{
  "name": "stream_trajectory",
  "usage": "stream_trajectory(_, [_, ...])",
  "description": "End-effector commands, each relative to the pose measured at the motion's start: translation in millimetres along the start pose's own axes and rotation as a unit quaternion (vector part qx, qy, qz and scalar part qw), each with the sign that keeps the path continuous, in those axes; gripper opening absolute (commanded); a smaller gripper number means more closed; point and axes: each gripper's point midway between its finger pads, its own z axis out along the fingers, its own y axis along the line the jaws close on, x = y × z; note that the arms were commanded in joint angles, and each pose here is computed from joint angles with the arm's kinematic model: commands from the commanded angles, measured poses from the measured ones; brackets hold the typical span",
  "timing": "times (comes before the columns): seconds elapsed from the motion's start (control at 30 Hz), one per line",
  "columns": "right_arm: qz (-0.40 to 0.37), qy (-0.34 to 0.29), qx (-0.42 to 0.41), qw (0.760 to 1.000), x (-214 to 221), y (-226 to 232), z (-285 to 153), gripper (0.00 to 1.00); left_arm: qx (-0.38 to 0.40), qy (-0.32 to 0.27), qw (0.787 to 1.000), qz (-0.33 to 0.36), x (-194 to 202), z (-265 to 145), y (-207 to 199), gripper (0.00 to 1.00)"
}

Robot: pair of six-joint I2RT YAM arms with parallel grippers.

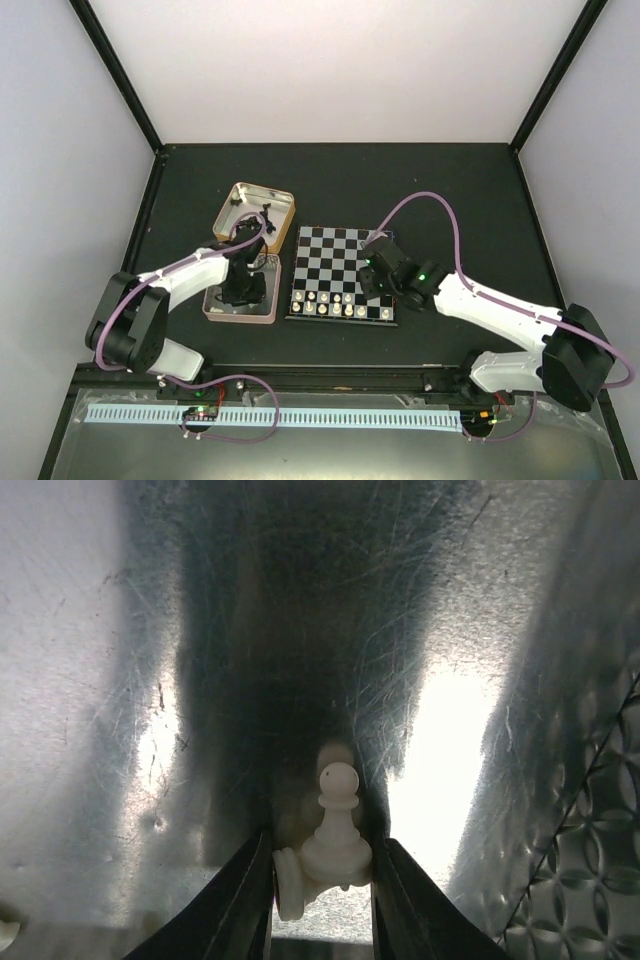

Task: Set up the chess pieces on the board
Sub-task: Pick up the chess piece from the storage box.

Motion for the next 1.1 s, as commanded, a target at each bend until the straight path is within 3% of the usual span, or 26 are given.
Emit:
stream_trajectory(0.0, [0.020, -0.045, 0.008, 0.999, -33, 2, -1, 0.37, -0.011, -0.002, 1.000, 0.009, -8, 3, 1, 0.15])
stream_trajectory(0.33, [0.034, -0.041, 0.034, 0.998, -51, -3, 14, 0.35, -0.041, -0.028, 0.999, 0.001, -28, -1, 4, 0.11])
stream_trajectory(0.6, [0.033, -0.023, 0.031, 0.999, -56, 1, 31, 0.34, -0.039, -0.036, 0.999, -0.001, -33, 5, 2, 0.22])
stream_trajectory(0.77, [0.042, -0.017, 0.021, 0.999, -55, 6, 35, 0.34, -0.037, -0.044, 0.998, 0.006, -39, 4, 0, 0.39])
stream_trajectory(1.07, [0.056, -0.021, 0.008, 0.998, -59, 12, 38, 0.33, -0.042, -0.074, 0.996, 0.014, -51, -9, -1, 0.42])
